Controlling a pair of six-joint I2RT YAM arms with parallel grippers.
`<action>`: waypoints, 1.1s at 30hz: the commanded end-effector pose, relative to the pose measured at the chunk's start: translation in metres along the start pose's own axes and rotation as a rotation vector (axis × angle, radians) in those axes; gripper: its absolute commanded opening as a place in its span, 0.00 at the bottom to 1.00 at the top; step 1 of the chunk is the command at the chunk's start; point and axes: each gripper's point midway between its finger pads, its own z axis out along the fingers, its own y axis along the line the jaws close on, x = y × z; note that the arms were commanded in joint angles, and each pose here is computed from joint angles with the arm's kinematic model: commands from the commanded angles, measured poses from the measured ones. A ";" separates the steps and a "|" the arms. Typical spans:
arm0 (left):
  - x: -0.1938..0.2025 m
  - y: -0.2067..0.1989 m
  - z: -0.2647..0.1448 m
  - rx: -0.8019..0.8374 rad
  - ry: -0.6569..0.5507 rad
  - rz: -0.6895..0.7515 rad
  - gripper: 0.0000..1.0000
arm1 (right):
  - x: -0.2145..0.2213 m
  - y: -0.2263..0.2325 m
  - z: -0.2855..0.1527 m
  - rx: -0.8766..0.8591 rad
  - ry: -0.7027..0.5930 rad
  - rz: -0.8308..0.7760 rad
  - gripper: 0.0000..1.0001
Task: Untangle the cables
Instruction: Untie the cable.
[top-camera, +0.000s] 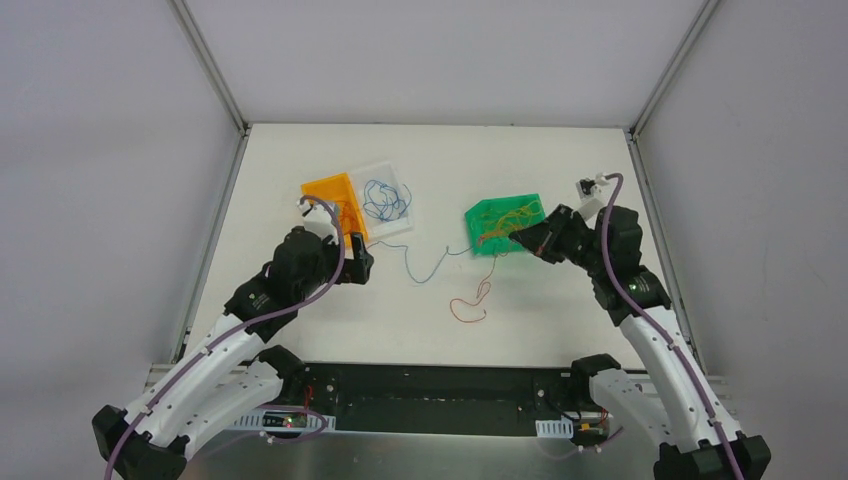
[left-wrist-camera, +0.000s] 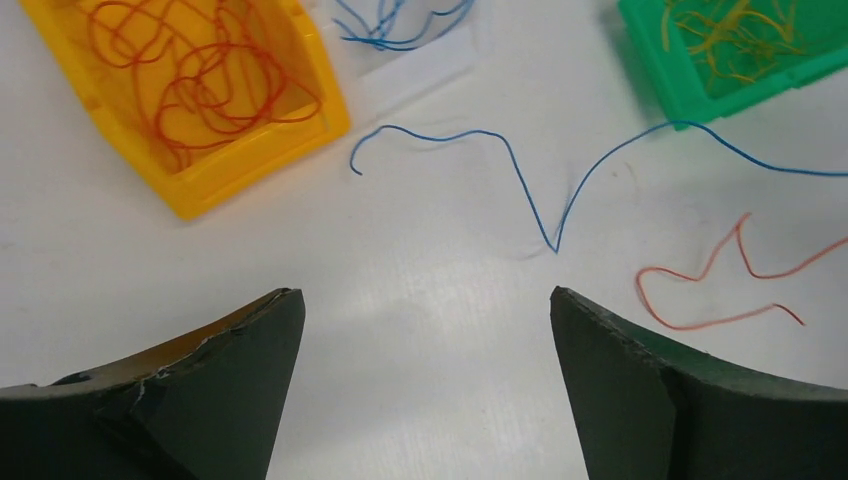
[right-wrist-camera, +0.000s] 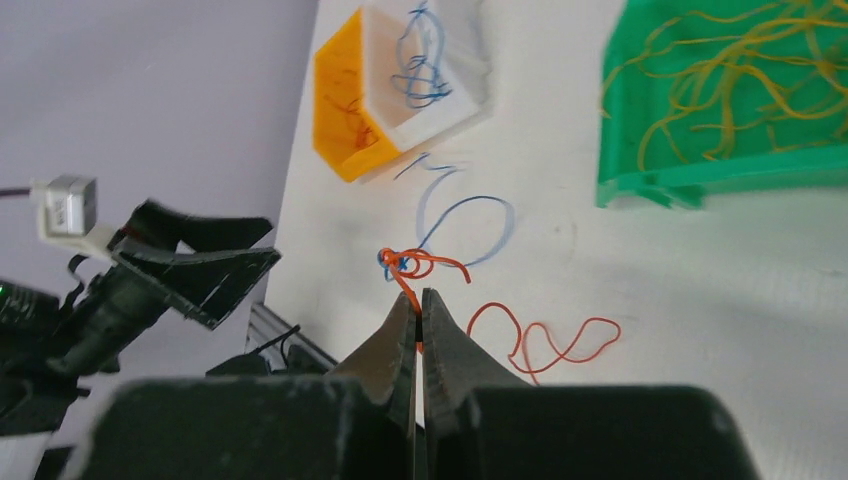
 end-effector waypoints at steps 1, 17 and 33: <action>-0.030 -0.060 -0.010 0.318 -0.056 0.056 0.99 | 0.000 0.065 -0.014 -0.232 0.062 -0.159 0.00; -0.054 -0.185 -0.044 0.998 -0.329 0.339 0.71 | 0.018 0.148 -0.047 -0.467 0.232 -0.280 0.00; -0.063 -0.238 -0.049 1.143 -0.406 0.408 0.59 | 0.027 0.156 -0.037 -0.490 0.276 -0.300 0.00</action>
